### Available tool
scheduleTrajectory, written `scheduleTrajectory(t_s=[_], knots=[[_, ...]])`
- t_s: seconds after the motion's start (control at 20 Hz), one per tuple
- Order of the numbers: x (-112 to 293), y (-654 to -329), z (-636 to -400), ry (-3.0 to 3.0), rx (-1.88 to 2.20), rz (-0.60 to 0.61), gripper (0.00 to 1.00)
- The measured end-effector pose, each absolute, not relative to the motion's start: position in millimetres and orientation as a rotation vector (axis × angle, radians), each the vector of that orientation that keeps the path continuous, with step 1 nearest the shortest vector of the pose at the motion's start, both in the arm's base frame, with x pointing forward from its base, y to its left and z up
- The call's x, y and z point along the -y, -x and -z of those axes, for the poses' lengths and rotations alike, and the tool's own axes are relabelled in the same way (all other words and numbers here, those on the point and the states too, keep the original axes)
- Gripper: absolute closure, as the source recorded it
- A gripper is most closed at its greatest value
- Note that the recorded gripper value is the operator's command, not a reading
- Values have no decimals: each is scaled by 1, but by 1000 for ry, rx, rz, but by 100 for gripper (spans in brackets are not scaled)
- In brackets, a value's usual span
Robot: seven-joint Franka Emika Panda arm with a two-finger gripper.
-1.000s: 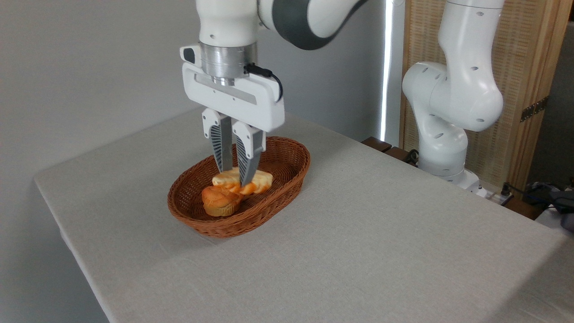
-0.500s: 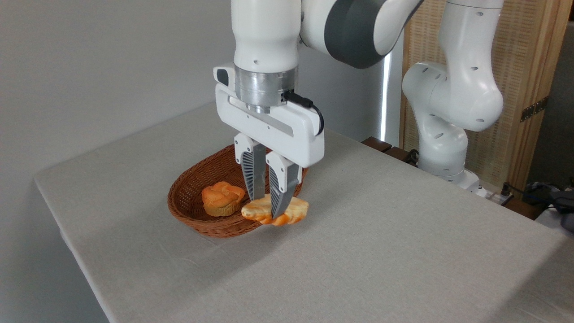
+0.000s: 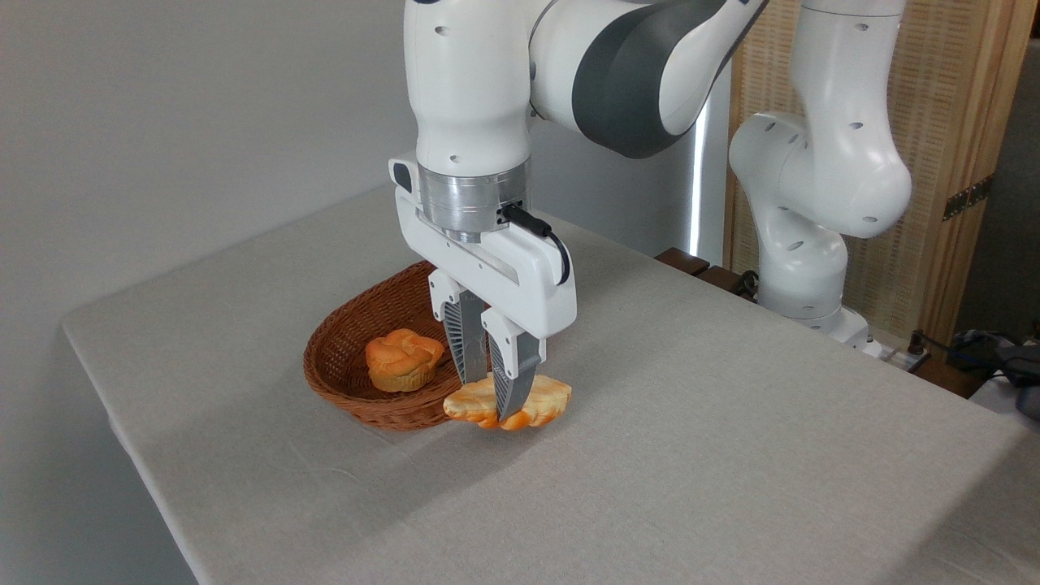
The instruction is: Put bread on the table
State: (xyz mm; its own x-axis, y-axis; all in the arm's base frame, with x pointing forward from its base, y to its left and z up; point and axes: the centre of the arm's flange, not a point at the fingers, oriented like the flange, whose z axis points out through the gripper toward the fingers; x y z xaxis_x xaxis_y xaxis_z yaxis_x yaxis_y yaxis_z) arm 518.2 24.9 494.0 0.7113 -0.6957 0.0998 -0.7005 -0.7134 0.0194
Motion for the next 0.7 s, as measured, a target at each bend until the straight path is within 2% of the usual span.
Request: scheduleTrajectory(t_s=[0.7], knots=[[-19,-519,-491,-2848,1180,-123,0]])
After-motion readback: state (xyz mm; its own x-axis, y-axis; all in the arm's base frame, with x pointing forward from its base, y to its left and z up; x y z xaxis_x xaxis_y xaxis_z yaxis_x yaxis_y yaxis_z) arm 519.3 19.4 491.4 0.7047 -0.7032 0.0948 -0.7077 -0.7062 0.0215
